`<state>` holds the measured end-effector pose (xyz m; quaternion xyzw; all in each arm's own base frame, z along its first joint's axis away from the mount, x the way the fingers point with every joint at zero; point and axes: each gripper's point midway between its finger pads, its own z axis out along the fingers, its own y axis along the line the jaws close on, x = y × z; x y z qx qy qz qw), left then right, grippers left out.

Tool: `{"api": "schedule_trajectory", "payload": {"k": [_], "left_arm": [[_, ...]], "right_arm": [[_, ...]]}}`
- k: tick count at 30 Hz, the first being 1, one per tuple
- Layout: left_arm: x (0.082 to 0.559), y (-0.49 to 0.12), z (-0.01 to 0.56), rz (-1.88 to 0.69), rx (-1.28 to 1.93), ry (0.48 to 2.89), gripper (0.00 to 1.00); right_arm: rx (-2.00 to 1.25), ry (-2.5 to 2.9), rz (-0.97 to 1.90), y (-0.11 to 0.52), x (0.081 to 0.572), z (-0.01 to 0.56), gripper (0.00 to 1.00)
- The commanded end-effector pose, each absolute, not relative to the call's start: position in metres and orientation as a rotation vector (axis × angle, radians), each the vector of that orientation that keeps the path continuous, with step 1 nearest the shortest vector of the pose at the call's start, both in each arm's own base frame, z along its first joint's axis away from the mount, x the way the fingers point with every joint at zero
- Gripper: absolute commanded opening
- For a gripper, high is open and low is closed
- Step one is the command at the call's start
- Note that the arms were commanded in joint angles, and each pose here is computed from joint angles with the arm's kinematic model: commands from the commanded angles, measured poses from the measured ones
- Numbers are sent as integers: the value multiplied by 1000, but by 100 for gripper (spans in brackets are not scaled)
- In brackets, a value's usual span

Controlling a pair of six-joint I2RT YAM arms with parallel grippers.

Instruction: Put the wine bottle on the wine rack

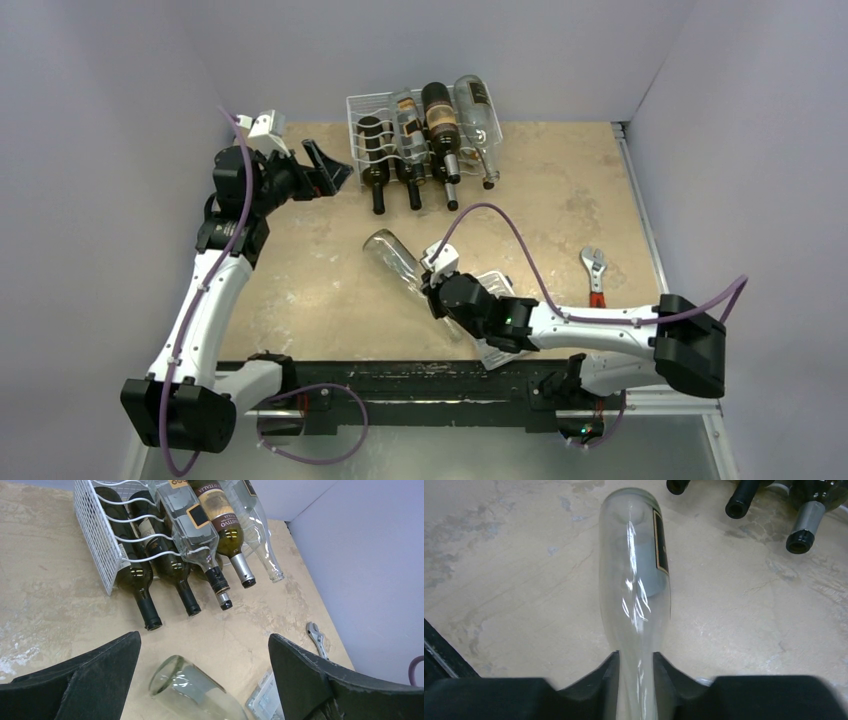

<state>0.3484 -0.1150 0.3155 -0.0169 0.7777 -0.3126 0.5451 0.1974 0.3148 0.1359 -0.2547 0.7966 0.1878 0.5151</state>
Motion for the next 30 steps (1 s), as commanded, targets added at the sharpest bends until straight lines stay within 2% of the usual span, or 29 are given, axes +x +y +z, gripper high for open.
{"api": "schedule_trajectory", "payload": {"k": [1, 7, 8, 10, 12, 13, 16, 20, 30], "left_arm": [[346, -117, 340, -736, -5, 1774, 100], [346, -125, 335, -710, 33, 1799, 100], [346, -128, 336, -724, 36, 1800, 100], [346, -129, 335, -733, 41, 1806, 100], [346, -128, 336, -730, 41, 1802, 100], [345, -128, 337, -730, 41, 1799, 100], [344, -127, 339, -725, 39, 1795, 100], [345, -126, 337, -720, 37, 1797, 100], [347, -128, 335, -763, 25, 1810, 100]], "right_arm": [[-585, 1899, 524, 332, 197, 137, 0], [-583, 1987, 458, 336, 200, 113, 0], [-586, 2005, 403, 332, 203, 107, 4], [-600, 2038, 318, 329, 208, 98, 33], [-628, 2079, 234, 325, 210, 86, 47], [-643, 2094, 189, 322, 211, 81, 51], [-660, 2147, 154, 319, 205, 63, 58], [-645, 2168, 139, 313, 203, 56, 72], [-517, 2067, 145, 304, 216, 117, 85]]}}
